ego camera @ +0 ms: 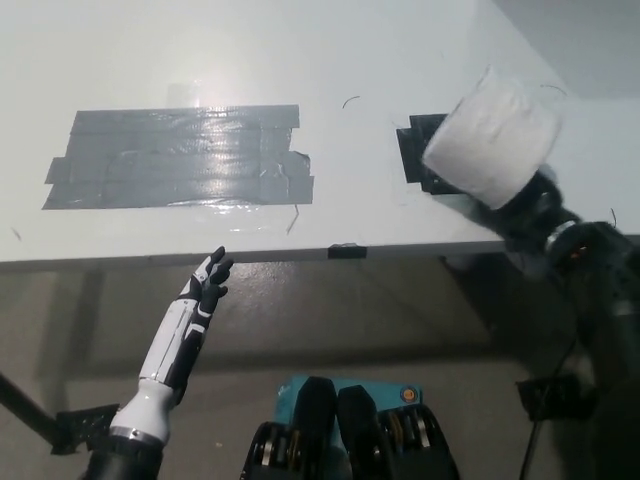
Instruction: A toilet paper roll is kept on the black spot on the desk infront of the robot and the robot inserts its right thumb into the hole in the centre to grab the roll. Then it passes the roll to a person.
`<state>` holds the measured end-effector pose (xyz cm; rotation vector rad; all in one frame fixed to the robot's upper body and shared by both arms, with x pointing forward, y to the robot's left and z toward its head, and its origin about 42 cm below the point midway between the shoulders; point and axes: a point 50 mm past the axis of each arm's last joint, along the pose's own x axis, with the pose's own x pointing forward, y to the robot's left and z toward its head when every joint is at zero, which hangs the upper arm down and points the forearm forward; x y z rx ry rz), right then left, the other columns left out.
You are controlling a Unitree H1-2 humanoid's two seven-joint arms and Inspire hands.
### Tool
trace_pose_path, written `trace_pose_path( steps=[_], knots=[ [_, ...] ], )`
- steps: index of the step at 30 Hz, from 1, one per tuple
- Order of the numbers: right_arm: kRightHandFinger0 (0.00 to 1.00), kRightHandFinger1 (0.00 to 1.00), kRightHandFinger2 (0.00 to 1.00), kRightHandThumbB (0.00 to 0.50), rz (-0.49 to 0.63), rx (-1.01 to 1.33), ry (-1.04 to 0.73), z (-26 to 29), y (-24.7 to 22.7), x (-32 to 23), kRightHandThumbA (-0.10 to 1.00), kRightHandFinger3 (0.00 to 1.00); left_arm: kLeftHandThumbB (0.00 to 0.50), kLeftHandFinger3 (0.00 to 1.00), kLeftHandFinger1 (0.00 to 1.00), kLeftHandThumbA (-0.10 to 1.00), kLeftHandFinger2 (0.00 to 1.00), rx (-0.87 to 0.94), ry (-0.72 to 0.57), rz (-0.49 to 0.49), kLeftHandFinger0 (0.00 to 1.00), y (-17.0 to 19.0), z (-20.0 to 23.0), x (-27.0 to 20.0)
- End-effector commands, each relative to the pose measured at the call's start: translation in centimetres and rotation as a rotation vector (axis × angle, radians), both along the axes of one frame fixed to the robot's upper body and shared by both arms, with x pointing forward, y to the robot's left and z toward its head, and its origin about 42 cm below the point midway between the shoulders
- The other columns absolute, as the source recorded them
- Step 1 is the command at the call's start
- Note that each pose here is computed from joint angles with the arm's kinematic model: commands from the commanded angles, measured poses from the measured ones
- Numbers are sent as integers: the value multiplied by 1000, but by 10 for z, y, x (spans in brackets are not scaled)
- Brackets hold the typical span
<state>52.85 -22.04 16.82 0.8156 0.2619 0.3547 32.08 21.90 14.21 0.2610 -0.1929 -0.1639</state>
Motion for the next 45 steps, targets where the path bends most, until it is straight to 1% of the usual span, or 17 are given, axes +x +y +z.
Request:
trace_pose_path(
  steps=[1,2,3,5,7,9,10,14,18,23,26,32,36,38,42,43,45],
  knots=[
    [0,459,840,146,74,228,-239,97,14,19,-100,1000,70,1000,1000,1000,1000,0,-93,-21,1000,-1,28,22],
    [0,459,840,146,69,226,-250,101,14,19,-100,1000,70,1000,1000,1000,1000,0,-96,-22,1000,-2,28,23],
    [0,450,831,124,71,216,-307,119,14,18,-100,1000,77,1000,1000,1000,1000,1,-100,-24,1000,-3,31,25],
    [0,422,791,137,70,210,-351,136,15,17,-100,1000,77,1000,1000,1000,1000,-1,-101,-25,1000,-4,32,26],
    [0,411,778,123,76,209,-388,150,14,17,-100,1000,92,1000,1000,1000,1000,4,-104,-26,1000,-5,35,28],
    [0,424,787,138,76,208,-404,158,14,15,-100,1000,87,1000,1000,1000,1000,7,-106,-26,1000,-5,35,28],
    [0,441,794,130,70,210,-415,166,15,14,-100,1000,76,1000,1000,1000,1000,8,-110,-25,1000,-5,36,29],
    [0,452,805,102,67,206,-431,183,16,13,-100,1000,75,1000,1000,1000,1000,7,-116,-27,1000,-6,39,31],
    [0,422,807,88,80,164,-449,195,16,15,-100,996,83,1000,1000,1000,1000,3,-118,-32,1000,-7,42,34],
    [0,440,820,95,84,145,-445,198,13,15,-100,1000,87,1000,1000,1000,1000,8,-121,-37,1000,-7,43,36],
    [0,404,795,99,78,136,-433,197,13,14,-100,1000,83,1000,1000,1000,1000,12,-120,-36,1000,-7,43,36],
    [0,406,793,118,75,141,-401,194,13,14,-100,999,79,1000,1000,1000,1000,18,-118,-34,1000,-8,43,36],
    [0,406,792,104,93,156,-398,193,13,14,-100,989,77,1000,1000,1000,1000,25,-112,-33,1000,-8,43,35],
    [0,412,795,101,92,158,-391,192,13,13,-100,1000,62,1000,1000,1000,1000,26,-113,-34,1000,-8,43,36],
    [0,415,789,107,69,125,-375,192,11,14,-100,990,55,1000,1000,1000,1000,29,-114,-36,1000,-8,43,36],
    [0,413,781,119,45,89,-362,193,11,15,-100,965,46,1000,1000,1000,1000,30,-111,-35,1000,-8,43,35],
    [0,403,769,113,29,31,-355,195,10,18,-100,964,43,1000,1000,1000,1000,32,-112,-35,1000,-8,43,35]
  ],
)
